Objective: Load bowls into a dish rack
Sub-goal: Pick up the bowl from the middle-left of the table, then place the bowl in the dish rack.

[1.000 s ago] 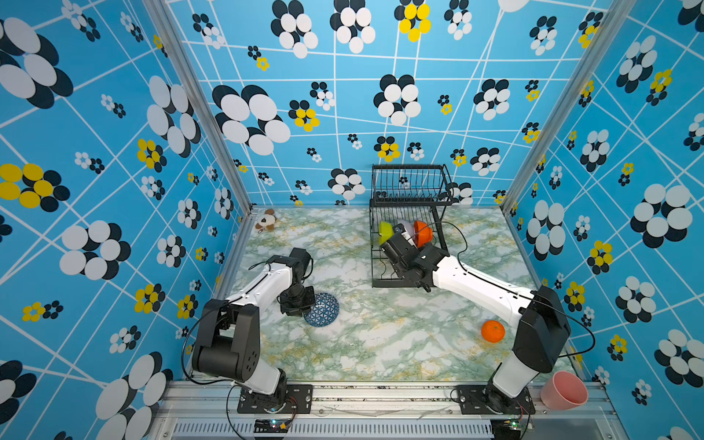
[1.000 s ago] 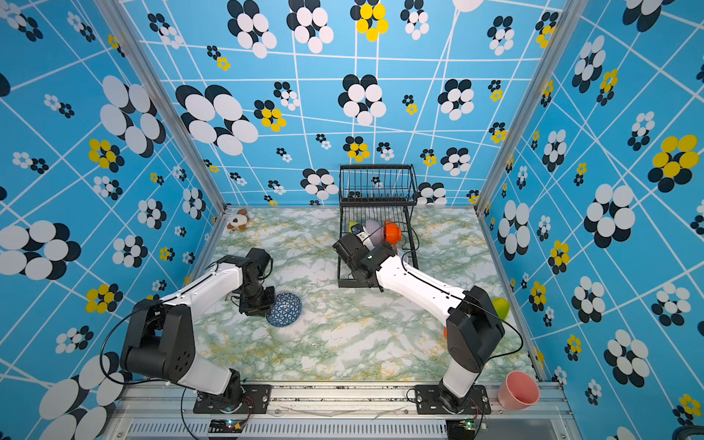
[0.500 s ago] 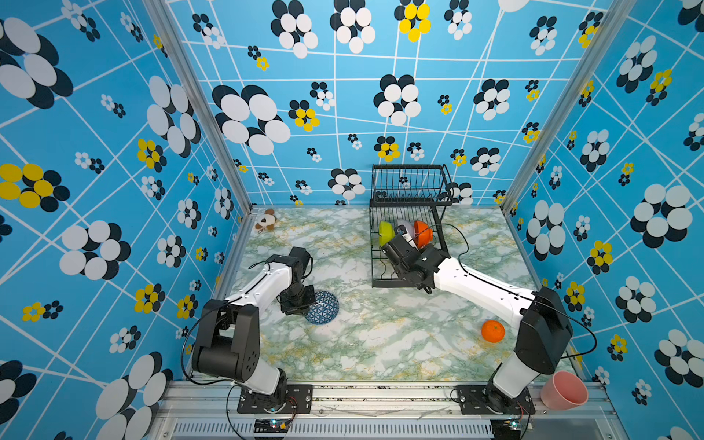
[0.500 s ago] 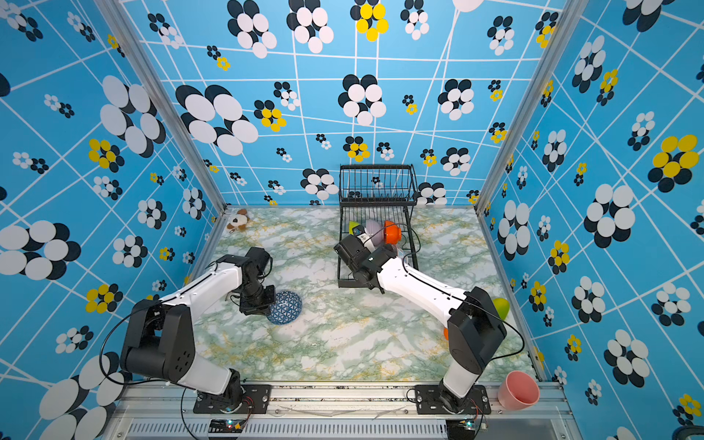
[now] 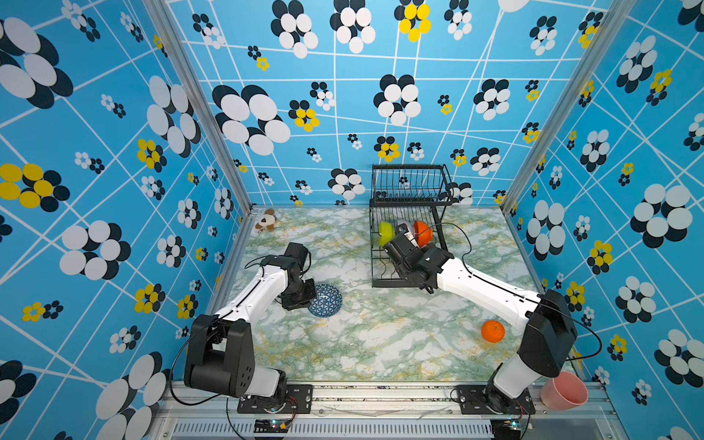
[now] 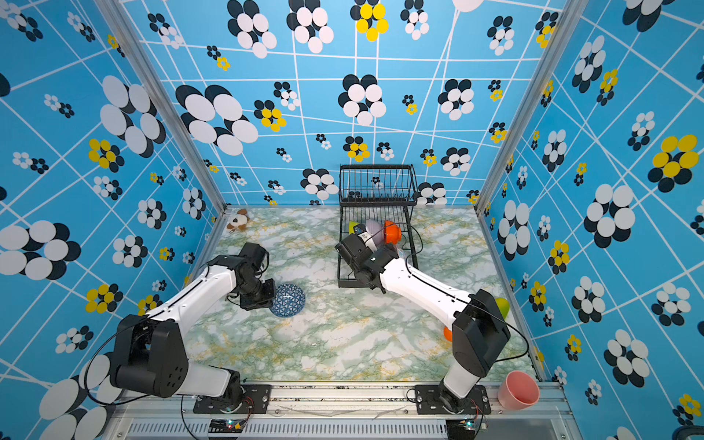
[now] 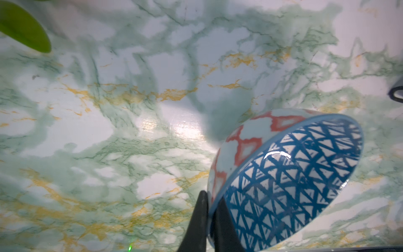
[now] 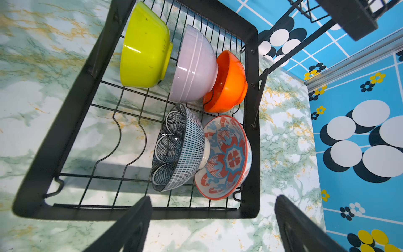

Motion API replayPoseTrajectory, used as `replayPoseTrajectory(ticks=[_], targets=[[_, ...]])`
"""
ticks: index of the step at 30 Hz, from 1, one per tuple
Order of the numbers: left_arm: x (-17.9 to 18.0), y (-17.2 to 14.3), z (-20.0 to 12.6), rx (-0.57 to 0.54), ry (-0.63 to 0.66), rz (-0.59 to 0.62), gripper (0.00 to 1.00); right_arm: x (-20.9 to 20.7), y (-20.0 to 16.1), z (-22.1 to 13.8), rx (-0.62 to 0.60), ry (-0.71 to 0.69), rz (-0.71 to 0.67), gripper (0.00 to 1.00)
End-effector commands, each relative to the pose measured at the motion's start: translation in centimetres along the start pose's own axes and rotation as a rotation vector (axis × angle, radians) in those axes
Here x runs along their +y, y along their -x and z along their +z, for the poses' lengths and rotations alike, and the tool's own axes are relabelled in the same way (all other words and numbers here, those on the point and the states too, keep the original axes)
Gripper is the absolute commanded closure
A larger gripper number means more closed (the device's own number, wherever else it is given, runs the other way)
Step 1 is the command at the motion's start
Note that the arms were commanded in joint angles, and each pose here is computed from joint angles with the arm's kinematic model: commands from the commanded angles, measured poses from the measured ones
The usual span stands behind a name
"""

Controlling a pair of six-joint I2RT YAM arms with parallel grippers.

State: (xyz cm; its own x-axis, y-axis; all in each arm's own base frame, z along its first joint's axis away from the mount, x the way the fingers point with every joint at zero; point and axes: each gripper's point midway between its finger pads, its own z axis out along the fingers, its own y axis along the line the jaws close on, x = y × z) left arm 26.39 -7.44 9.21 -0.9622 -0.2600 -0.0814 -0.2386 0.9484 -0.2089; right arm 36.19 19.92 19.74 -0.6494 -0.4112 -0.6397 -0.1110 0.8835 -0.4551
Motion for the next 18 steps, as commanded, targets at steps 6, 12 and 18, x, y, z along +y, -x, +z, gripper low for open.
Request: replayPoseTrajectory(ticks=[6,12,18], targets=[[-6.2,4.2,-6.7,-0.155,-0.181,0.105,1.00,-0.9,-0.2,-0.8,0.004,0.017,0.019,0.11],[-8.8,6.6,-8.2,-0.173,-0.205,0.146,1.00,-0.4,0.3,-1.6,0.007,0.130,0.067,0.12],[-11.3,7.5,-7.4,-0.151,-0.209,0.221,1.00,-0.5,0.9,-2.7,0.009,0.271,0.162,0.12]])
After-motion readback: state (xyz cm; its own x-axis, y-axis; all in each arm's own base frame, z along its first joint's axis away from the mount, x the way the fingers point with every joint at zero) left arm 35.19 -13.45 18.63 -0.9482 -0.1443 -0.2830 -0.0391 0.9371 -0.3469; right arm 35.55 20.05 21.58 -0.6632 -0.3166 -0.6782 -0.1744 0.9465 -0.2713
